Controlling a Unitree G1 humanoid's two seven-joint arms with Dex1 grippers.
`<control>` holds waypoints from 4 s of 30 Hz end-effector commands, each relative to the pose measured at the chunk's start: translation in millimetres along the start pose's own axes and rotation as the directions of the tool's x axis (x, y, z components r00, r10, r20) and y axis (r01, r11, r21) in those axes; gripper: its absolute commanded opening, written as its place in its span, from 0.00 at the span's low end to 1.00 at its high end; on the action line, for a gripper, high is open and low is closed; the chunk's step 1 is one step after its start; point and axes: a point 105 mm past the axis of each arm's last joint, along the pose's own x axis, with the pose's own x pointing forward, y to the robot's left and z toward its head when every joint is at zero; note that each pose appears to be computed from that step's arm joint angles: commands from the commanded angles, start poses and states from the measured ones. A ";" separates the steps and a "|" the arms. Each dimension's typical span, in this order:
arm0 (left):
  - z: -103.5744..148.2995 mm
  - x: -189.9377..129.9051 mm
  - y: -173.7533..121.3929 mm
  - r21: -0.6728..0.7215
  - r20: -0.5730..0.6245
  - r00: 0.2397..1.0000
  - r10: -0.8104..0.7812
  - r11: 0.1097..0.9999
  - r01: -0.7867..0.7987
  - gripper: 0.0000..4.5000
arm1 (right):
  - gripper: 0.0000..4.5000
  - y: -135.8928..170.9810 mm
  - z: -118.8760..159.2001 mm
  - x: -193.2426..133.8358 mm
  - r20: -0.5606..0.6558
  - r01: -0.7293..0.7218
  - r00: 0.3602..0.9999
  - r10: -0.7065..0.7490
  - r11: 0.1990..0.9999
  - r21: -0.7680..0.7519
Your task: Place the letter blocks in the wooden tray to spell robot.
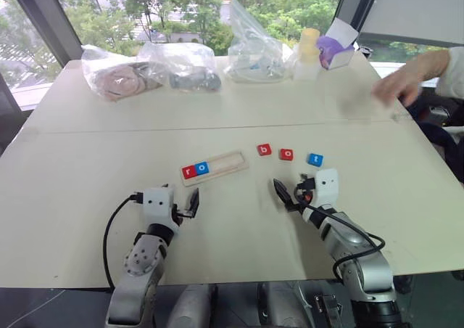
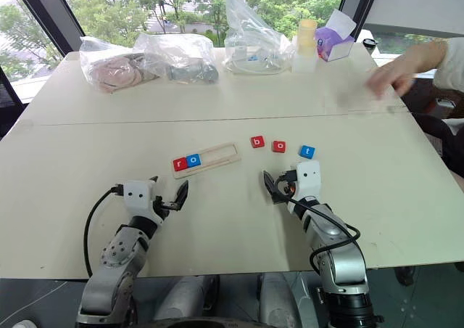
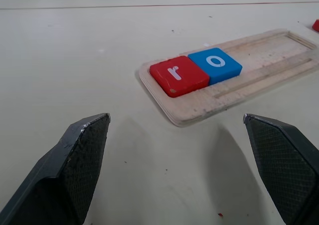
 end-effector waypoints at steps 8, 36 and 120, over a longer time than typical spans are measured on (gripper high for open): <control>22.9 3.9 -1.5 0.028 0.079 0.997 -0.026 0.999 0.024 1.00 | 0.98 0.7 15.2 1.8 0.061 0.006 0.998 -0.006 1.000 -0.008; 68.2 12.1 8.0 0.138 0.070 0.946 -0.317 0.942 0.306 1.00 | 0.98 16.3 57.2 -5.9 0.010 -0.336 0.934 0.356 0.890 -0.309; -12.5 -5.9 -26.3 0.191 -0.517 0.258 -0.816 0.184 0.964 0.80 | 1.00 53.6 97.4 -47.1 -0.237 -0.679 0.709 0.664 0.553 -0.483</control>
